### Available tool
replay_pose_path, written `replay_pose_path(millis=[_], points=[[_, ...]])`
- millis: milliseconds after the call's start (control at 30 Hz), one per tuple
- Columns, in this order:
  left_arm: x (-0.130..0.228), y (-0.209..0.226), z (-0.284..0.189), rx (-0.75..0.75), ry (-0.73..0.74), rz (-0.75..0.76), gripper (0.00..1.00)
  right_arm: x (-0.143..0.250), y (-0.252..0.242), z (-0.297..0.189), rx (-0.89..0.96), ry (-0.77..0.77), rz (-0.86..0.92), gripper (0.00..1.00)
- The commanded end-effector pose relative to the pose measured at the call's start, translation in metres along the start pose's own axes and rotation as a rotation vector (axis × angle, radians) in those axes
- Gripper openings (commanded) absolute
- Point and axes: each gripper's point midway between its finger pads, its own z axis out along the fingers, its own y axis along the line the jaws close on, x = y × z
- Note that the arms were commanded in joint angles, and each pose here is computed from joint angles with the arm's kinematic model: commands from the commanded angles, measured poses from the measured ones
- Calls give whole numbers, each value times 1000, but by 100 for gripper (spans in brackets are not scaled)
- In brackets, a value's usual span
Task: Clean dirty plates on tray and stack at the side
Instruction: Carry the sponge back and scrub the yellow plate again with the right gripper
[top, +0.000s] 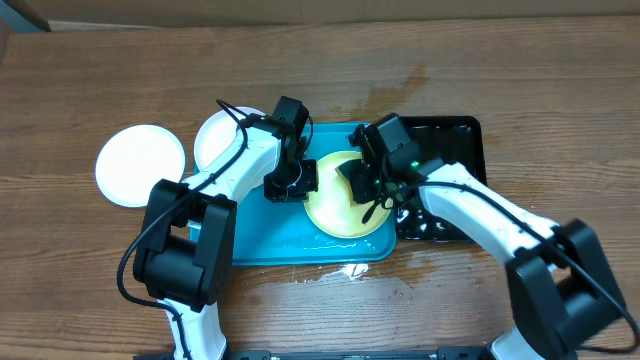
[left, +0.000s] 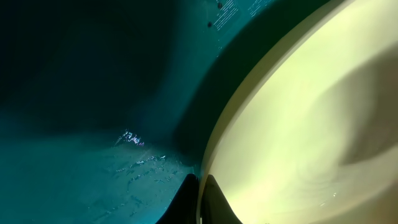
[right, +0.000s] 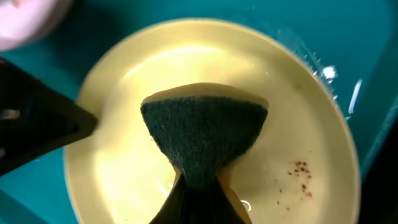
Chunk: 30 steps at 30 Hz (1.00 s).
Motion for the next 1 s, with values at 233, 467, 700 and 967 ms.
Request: replay_pose_path(millis=[233, 467, 700, 967], points=[[2, -3, 5, 2, 11, 34, 4, -3, 4, 4, -7, -6, -44, 59], [2, -3, 5, 2, 11, 34, 4, 2, 0, 13, 5, 14, -47, 62], [3, -3, 5, 2, 12, 34, 4, 14, 8, 23, 38, 52, -99, 62], [3, -3, 5, 2, 12, 34, 4, 27, 5, 24, 96, 92, -119, 50]])
